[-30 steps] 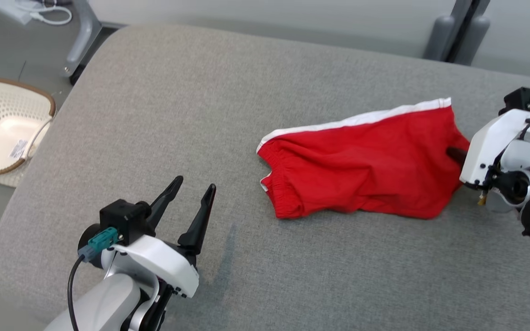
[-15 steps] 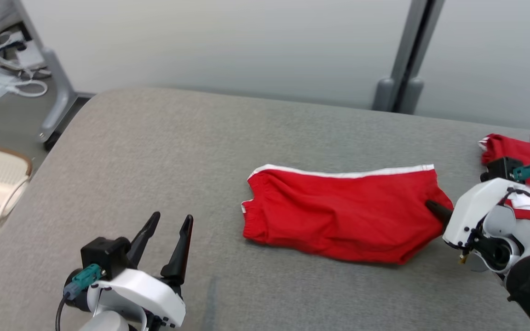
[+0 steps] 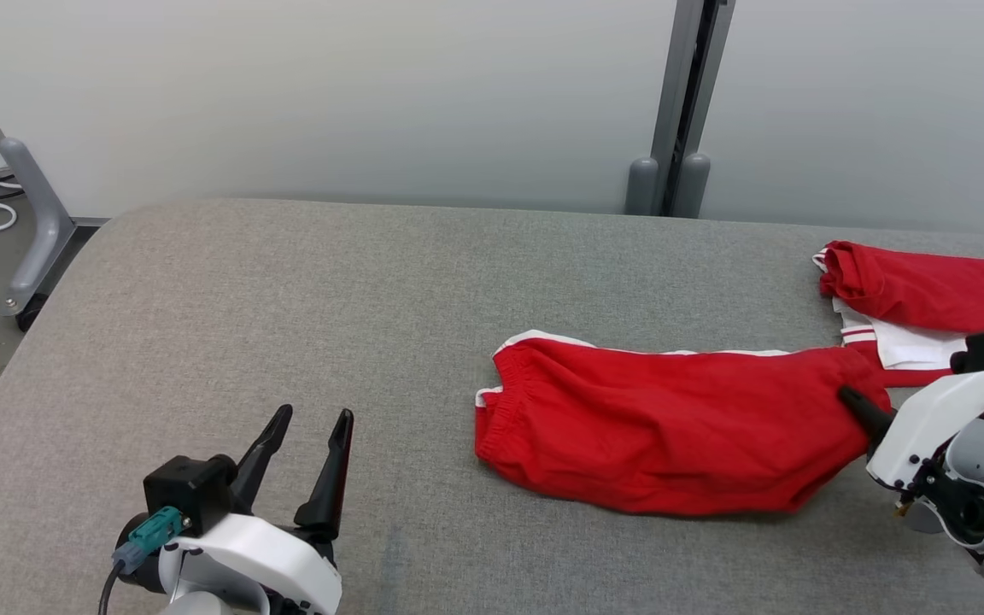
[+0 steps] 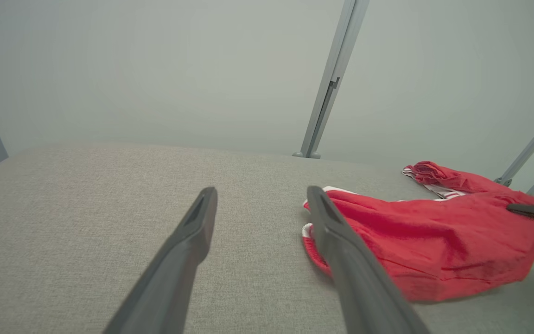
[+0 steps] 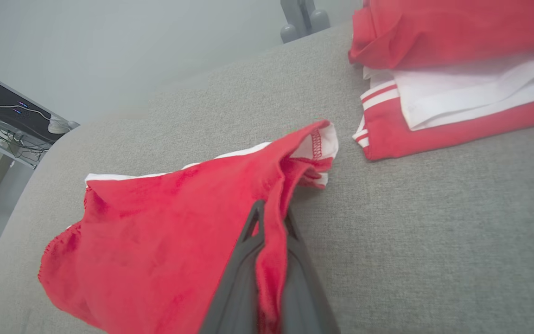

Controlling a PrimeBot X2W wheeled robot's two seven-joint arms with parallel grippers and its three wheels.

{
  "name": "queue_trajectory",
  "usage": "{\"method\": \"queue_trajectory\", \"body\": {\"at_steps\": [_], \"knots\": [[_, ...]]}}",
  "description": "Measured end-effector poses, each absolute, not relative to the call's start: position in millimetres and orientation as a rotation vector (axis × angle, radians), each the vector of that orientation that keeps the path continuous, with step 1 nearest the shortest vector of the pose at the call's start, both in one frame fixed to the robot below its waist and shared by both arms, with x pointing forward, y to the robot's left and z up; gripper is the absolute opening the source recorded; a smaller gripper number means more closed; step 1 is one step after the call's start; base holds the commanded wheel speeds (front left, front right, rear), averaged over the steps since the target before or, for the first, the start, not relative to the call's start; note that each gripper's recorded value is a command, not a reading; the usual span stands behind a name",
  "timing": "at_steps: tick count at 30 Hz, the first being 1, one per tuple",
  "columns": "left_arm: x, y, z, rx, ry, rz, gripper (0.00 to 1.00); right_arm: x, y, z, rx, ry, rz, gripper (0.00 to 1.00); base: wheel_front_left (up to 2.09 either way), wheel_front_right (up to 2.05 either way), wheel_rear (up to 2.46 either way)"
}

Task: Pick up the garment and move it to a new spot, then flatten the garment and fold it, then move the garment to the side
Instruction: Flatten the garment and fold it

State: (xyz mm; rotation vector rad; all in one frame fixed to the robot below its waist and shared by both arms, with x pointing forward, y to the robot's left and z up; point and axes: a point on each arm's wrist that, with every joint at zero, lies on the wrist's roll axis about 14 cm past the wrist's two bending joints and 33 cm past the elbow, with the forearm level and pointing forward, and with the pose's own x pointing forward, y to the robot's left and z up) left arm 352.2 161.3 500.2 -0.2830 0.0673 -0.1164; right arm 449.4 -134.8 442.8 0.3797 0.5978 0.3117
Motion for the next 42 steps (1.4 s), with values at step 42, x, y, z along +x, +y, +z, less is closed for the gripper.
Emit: {"method": "queue_trajectory", "body": {"at_steps": [42], "knots": [[319,197,473,-0.340,0.120,0.032,1.00,428,61,467,0.049,0.595,0.883,0.00,0.00,0.00,0.00]]}}
